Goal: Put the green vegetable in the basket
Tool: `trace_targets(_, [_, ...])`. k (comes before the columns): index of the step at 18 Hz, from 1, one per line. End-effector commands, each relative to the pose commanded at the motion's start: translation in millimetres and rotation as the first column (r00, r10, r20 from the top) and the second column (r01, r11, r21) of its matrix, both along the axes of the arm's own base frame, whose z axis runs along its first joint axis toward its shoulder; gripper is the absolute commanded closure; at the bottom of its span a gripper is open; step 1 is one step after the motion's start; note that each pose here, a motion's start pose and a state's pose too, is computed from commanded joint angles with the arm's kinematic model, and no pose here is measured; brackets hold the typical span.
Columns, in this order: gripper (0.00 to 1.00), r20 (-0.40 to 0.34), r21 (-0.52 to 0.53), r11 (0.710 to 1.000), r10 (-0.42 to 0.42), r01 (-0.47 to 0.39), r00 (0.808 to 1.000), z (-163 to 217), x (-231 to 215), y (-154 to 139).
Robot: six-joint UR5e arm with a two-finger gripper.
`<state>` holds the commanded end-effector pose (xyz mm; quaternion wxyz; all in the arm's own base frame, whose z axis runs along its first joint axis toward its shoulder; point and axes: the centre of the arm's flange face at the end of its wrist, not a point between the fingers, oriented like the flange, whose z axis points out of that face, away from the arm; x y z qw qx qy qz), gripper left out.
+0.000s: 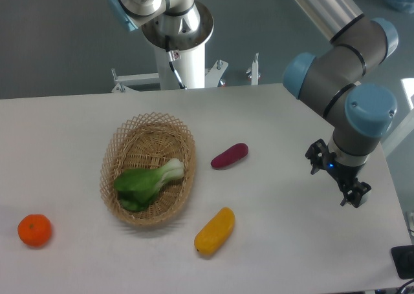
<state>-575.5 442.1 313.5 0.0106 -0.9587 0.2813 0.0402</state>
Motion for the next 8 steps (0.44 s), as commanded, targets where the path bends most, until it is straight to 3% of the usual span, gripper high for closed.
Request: trace_targets(8, [0.0,0.003,0.0,1.0,-0.002,0.002,1.0,-1.8,0.1,0.1])
